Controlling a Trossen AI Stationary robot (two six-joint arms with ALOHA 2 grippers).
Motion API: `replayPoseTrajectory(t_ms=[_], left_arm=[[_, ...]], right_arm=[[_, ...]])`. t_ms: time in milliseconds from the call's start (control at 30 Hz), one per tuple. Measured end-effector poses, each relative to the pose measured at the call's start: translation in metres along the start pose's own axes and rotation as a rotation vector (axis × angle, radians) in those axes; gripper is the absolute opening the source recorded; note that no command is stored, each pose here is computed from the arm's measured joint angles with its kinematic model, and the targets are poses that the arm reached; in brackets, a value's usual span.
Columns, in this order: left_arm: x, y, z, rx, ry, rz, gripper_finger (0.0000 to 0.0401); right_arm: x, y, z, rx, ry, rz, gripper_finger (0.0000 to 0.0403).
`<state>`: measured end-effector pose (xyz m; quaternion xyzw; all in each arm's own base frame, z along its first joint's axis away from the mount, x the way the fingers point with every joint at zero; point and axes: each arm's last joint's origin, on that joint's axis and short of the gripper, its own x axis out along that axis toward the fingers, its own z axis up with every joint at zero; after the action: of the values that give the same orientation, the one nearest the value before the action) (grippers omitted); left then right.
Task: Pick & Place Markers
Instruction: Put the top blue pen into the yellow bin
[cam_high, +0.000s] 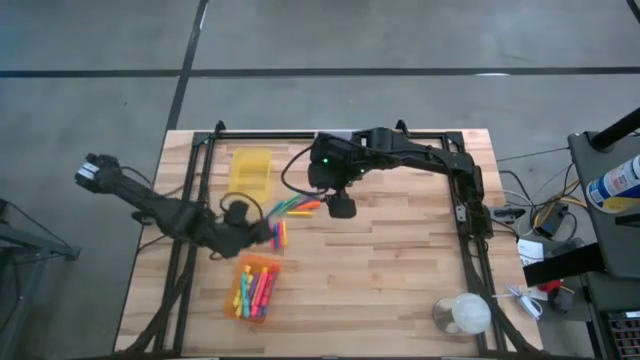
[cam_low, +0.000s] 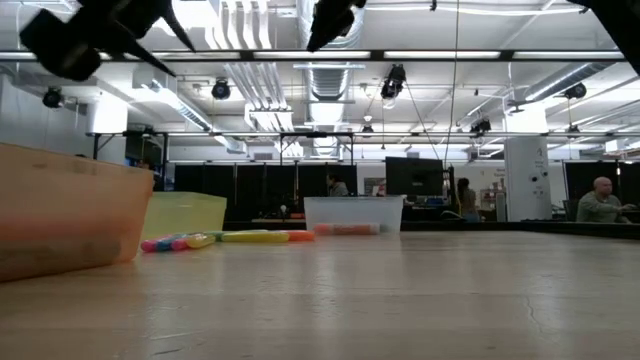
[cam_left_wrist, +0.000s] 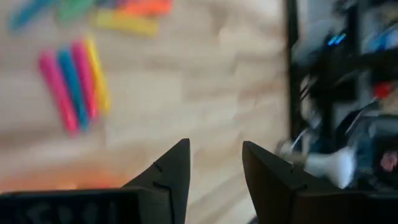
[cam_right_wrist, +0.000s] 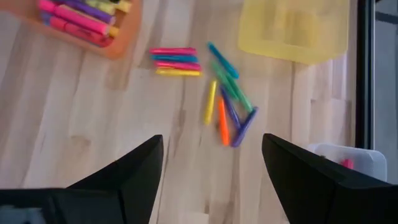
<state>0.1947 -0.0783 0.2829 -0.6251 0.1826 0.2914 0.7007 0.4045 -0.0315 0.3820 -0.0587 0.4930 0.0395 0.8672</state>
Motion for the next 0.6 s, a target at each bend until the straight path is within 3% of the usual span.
replayPoseTrajectory(t_ms=[100,233,600], left_arm=[[-0.006,-0.003,0.020,0.042,-0.059,-0.031,0.0139],[-0.007,-0.002,0.047,0.140,-0.056,0.009,0.0139],[0.026,0.006,0.124,0.452,0.158,0.090,0.0139]], right_arm=[[0.011,-0.009,-0.005,0.050,0.023,-0.008,0.0261],[0.031,-0.019,-0.014,0.130,0.072,-0.014,0.0261],[0.060,-0.020,-0.022,0.377,0.082,0.091,0.0249]])
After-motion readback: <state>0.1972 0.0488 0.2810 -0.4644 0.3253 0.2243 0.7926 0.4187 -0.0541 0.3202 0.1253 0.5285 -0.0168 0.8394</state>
